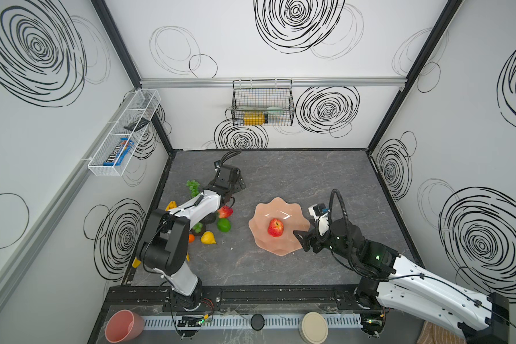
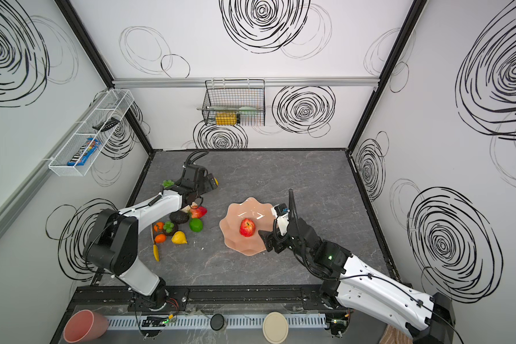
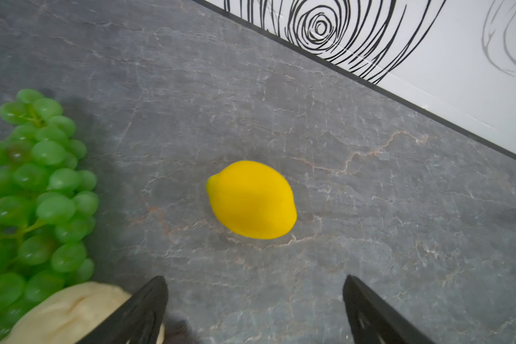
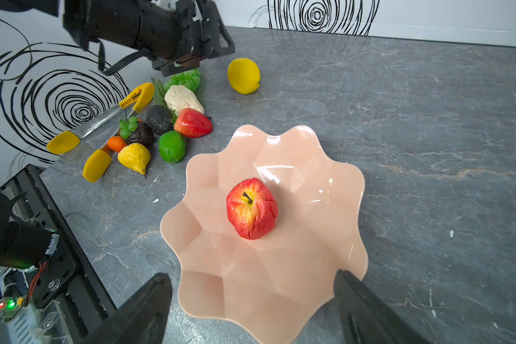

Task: Place and organize the fake fruits in the fruit bowl
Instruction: 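Reach the left gripper down over the yellow lemon and close on it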

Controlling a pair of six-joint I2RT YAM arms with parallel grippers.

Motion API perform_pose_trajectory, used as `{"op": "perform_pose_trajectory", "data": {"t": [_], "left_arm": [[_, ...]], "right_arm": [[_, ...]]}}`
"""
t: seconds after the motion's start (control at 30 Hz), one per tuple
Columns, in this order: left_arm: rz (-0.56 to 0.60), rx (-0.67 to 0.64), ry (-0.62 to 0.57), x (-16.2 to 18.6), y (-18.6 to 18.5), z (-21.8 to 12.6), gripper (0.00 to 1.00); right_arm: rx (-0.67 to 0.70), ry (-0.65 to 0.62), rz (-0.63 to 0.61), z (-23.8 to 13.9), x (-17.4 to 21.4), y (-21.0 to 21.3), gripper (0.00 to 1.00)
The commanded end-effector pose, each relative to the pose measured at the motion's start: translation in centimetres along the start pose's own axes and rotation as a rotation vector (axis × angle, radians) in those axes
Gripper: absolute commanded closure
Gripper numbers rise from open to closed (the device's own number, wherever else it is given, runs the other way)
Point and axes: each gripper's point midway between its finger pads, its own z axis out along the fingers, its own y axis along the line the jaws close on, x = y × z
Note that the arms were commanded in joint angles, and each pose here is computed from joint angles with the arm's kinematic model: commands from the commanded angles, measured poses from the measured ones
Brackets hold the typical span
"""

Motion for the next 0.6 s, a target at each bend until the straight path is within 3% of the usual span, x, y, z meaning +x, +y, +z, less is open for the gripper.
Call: {"op": "perform_pose_trajectory", "data": {"t": [0.0,0.3,0.57], "left_arm": [[-0.046,-0.009,0.047,-0.1,-0.4,1.9,0.04],[-0.145,-0.059,0.091,0.8,0.0,5.9,0.04],[-0.157,-0.056,0.115,1.0,-0.2,8.5,0.04]], "right_arm": [[-0.009,-0.033,0.02,-0.3,-0.4,0.0,0.11],[-0.012,-0.029,0.019,-0.1,-0.3,0.0,0.1],[-0.005,-0.015,0.016,0.3,0.1,-0.1,0.1]]}}
